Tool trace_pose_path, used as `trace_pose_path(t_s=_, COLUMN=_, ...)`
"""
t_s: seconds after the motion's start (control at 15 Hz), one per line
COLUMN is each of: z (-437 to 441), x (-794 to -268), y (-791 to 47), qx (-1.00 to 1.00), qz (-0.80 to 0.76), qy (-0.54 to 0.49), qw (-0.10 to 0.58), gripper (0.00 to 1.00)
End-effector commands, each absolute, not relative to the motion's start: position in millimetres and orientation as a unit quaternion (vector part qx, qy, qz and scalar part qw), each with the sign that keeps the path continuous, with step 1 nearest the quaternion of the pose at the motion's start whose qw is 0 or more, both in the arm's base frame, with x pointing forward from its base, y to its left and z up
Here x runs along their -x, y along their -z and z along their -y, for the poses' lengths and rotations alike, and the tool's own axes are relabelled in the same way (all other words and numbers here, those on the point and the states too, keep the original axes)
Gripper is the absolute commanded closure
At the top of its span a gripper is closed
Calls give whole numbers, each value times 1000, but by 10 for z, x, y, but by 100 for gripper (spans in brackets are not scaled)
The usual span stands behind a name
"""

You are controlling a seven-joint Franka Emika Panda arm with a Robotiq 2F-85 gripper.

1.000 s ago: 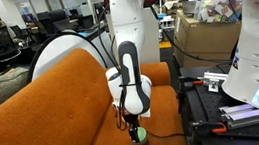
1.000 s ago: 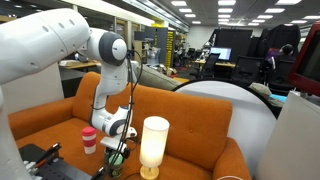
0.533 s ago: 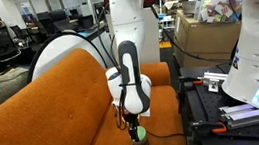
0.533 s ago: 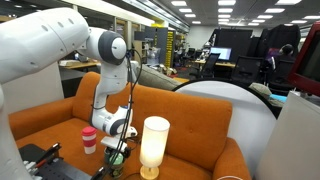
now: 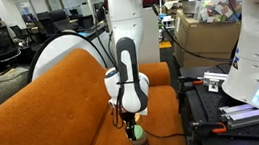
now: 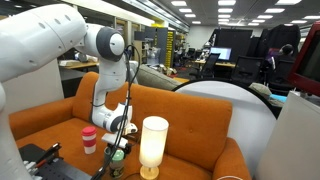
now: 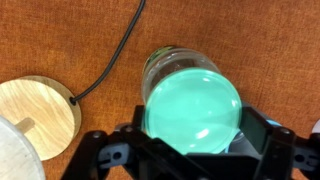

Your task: Place the green lid on the couch

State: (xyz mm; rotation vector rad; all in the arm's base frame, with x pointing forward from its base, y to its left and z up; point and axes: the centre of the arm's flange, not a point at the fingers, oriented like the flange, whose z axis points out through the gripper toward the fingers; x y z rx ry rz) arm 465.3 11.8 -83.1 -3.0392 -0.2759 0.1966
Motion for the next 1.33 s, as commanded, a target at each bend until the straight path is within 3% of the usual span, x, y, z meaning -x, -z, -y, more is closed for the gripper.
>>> trace_pose_path(t_s=0.0, z=-145, x=-4611, y=673, qx=991, qz=106, qy=-68, qw=38, gripper=31)
trace_pose_path(t_s=0.47, z=-600, x=-4624, y=431, qx=977, qz=200, qy=-50, qw=59, gripper=31)
trace_pose_path(t_s=1.27, z=-1246, x=-3839, y=1191, qx=935, qz=321, qy=-56, qw=142, gripper=31)
